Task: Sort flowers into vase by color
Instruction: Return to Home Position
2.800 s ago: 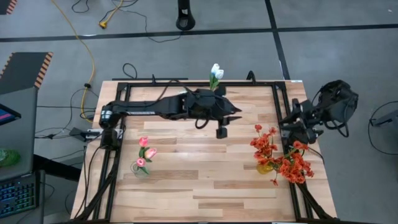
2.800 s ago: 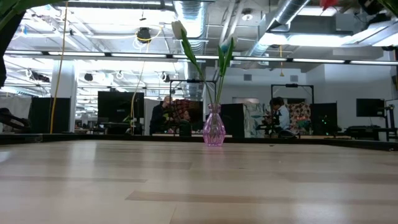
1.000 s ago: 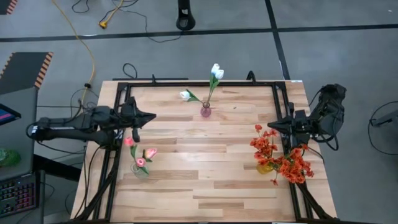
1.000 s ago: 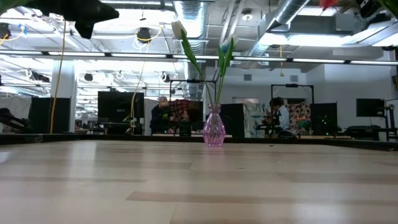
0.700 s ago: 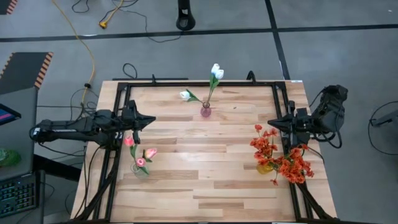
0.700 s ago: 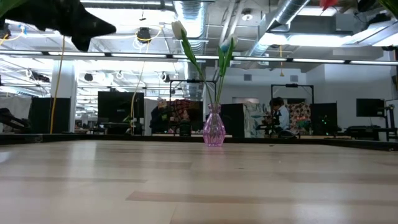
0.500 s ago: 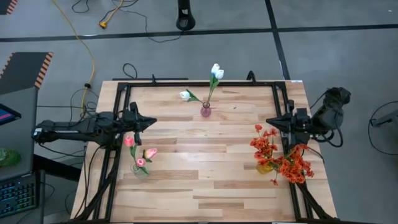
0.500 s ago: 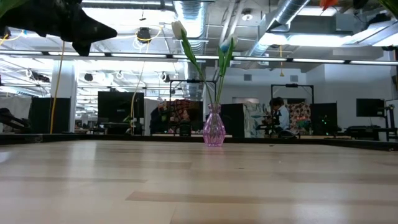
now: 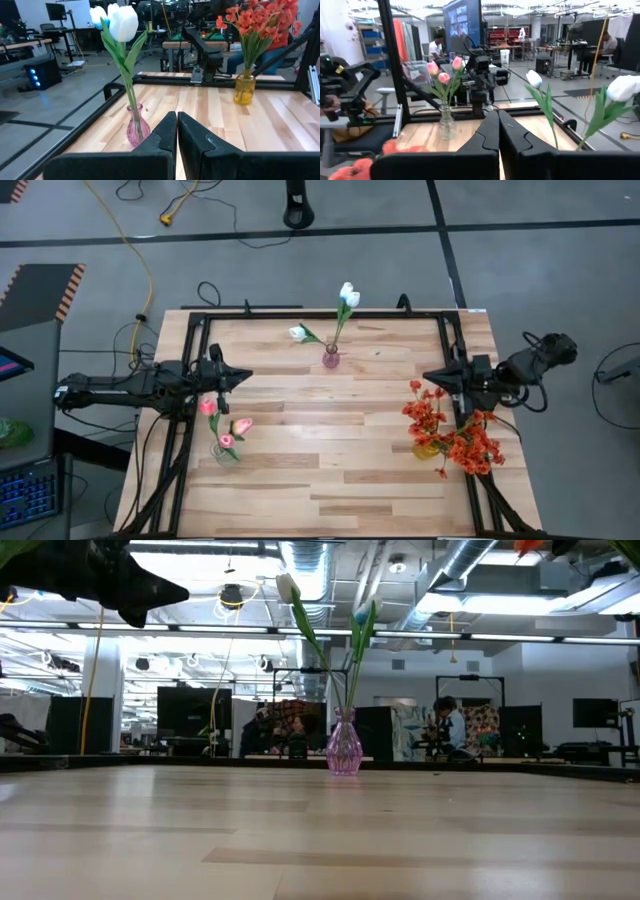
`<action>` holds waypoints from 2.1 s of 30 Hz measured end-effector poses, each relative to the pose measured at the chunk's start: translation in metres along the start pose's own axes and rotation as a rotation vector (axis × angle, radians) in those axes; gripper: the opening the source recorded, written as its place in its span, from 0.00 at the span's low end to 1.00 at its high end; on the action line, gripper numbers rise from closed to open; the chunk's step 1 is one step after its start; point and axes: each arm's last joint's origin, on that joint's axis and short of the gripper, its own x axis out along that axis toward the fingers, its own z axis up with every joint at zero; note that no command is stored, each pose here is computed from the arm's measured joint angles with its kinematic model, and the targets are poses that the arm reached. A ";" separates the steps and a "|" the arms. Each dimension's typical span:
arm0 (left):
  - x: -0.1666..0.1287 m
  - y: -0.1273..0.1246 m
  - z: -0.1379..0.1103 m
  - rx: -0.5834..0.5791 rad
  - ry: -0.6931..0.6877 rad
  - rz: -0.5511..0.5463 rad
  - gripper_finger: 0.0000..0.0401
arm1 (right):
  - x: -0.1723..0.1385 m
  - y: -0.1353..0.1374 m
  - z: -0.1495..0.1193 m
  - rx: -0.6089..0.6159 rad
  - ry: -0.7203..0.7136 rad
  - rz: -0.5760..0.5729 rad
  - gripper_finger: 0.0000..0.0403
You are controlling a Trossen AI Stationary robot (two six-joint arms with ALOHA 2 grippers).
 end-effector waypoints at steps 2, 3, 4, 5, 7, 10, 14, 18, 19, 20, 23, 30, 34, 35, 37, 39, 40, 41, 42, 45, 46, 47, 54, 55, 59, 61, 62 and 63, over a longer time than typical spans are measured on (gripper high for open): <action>0.000 0.000 0.000 0.013 0.005 0.000 0.00 | -0.004 -0.004 -0.003 -0.018 0.023 -0.002 0.06; 0.000 0.000 -0.001 0.023 0.005 0.000 0.00 | -0.007 -0.007 -0.005 -0.019 0.036 -0.008 0.06; 0.000 0.000 0.000 0.032 0.005 0.000 0.00 | -0.010 -0.009 -0.006 -0.008 0.044 -0.016 0.06; 0.000 0.000 0.000 0.040 0.004 0.000 0.00 | -0.013 -0.012 -0.008 0.004 0.053 -0.022 0.06; 0.000 0.000 0.000 0.050 0.004 0.000 0.00 | -0.021 -0.017 -0.011 0.013 0.068 -0.025 0.06; 0.000 0.000 -0.001 0.062 0.009 0.000 0.00 | -0.033 -0.024 -0.010 0.042 0.024 -0.023 0.06; 0.000 0.000 -0.003 0.069 0.029 0.000 0.00 | -0.041 -0.028 -0.027 0.047 0.004 -0.004 0.06; 0.000 0.000 -0.004 0.072 0.043 -0.001 0.00 | -0.041 -0.028 -0.044 0.052 -0.003 0.013 0.06; 0.000 0.000 -0.004 0.072 0.043 0.000 0.00 | -0.039 -0.027 -0.047 0.045 0.006 0.014 0.06; 0.000 0.000 -0.004 0.072 0.044 0.000 0.00 | -0.037 -0.025 -0.050 0.036 0.021 0.024 0.06; 0.000 0.000 -0.005 0.071 0.036 0.001 0.00 | -0.032 -0.022 -0.053 0.036 -0.021 0.031 0.06; 0.005 -0.001 -0.029 0.079 -0.032 0.018 0.00 | -0.022 -0.015 -0.067 -0.012 -0.107 0.051 0.06; 0.006 -0.001 -0.042 0.070 -0.064 0.058 0.00 | -0.017 -0.012 -0.079 -0.013 -0.096 0.051 0.06; 0.006 0.000 -0.045 0.068 -0.073 0.062 0.00 | -0.016 -0.011 -0.081 -0.005 -0.110 0.050 0.06; 0.006 -0.001 -0.048 0.067 -0.080 0.063 0.00 | -0.014 -0.010 -0.085 0.008 -0.143 0.047 0.06; 0.006 -0.001 -0.048 0.074 -0.080 0.063 0.00 | -0.012 -0.009 -0.090 0.013 -0.155 0.047 0.06; 0.006 -0.001 -0.048 0.085 -0.081 0.063 0.00 | -0.011 -0.009 -0.091 0.015 -0.159 0.047 0.06; 0.006 0.000 -0.047 0.101 -0.084 0.065 0.00 | -0.011 -0.008 -0.093 0.015 -0.159 0.046 0.06; 0.006 0.000 -0.047 0.115 -0.088 0.066 0.00 | -0.010 -0.008 -0.094 0.020 -0.168 0.046 0.06; 0.006 0.000 -0.046 0.137 -0.095 0.083 0.00 | -0.008 -0.007 -0.100 0.024 -0.188 0.039 0.06; 0.006 0.000 -0.046 0.136 -0.099 0.087 0.00 | -0.008 -0.007 -0.102 0.024 -0.187 0.033 0.06; 0.006 0.000 -0.045 0.136 -0.102 0.088 0.00 | -0.007 -0.007 -0.105 0.029 -0.188 0.026 0.06; 0.006 0.000 -0.045 0.135 -0.104 0.087 0.00 | -0.001 -0.011 -0.123 0.057 -0.179 -0.023 0.06; 0.006 0.000 -0.045 0.135 -0.104 0.087 0.00 | 0.000 -0.012 -0.125 0.064 -0.176 -0.031 0.06; 0.006 0.000 -0.045 0.135 -0.105 0.087 0.00 | 0.003 -0.016 -0.132 0.062 -0.159 -0.077 0.06; 0.006 0.000 -0.045 0.135 -0.105 0.087 0.00 | 0.004 -0.017 -0.135 0.051 -0.145 -0.069 0.06; 0.006 0.000 -0.045 0.135 -0.105 0.087 0.00 | 0.004 -0.016 -0.137 0.047 -0.140 -0.051 0.06; 0.006 0.000 -0.045 0.135 -0.105 0.086 0.00 | 0.005 -0.016 -0.139 0.047 -0.130 -0.034 0.06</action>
